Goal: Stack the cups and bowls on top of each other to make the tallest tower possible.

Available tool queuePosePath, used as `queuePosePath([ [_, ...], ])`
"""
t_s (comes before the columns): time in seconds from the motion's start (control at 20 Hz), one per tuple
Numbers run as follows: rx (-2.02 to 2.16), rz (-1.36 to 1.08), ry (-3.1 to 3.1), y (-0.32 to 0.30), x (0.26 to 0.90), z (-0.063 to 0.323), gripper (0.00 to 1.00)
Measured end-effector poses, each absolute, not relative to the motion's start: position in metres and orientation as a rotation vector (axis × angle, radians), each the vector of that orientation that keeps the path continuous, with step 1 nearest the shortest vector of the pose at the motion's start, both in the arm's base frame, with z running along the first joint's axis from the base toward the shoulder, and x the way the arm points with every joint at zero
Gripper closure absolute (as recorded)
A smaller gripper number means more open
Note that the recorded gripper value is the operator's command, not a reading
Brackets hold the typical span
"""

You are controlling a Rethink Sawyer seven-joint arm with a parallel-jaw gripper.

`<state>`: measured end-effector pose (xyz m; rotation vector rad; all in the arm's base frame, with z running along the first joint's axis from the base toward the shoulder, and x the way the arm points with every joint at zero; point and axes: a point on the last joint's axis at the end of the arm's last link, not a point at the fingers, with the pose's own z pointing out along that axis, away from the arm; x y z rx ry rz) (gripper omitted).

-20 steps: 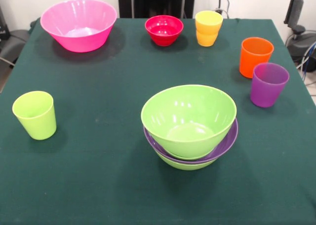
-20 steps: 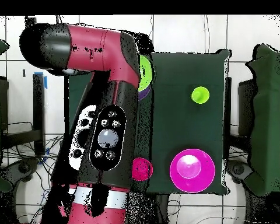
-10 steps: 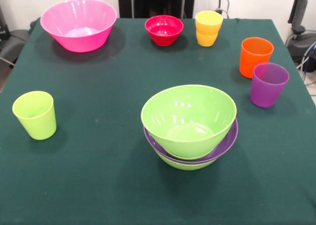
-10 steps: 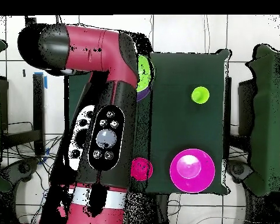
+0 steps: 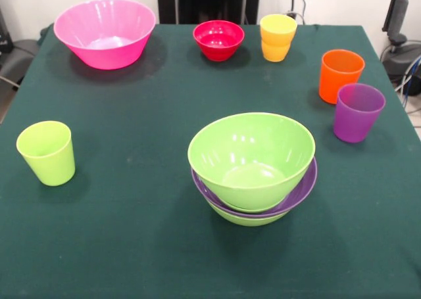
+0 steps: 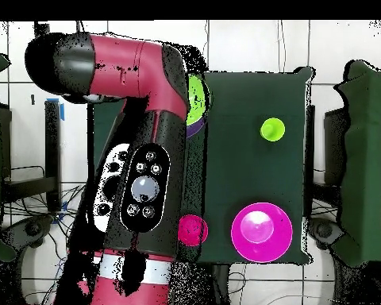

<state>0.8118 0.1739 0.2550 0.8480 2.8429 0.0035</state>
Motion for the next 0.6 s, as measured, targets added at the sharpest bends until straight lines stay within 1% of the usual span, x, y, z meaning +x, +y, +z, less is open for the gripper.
queuePosePath([
  [0.6, 0.862, 0.001, 2.842, 0.1670, 0.8122, 0.2536, 0.00],
])
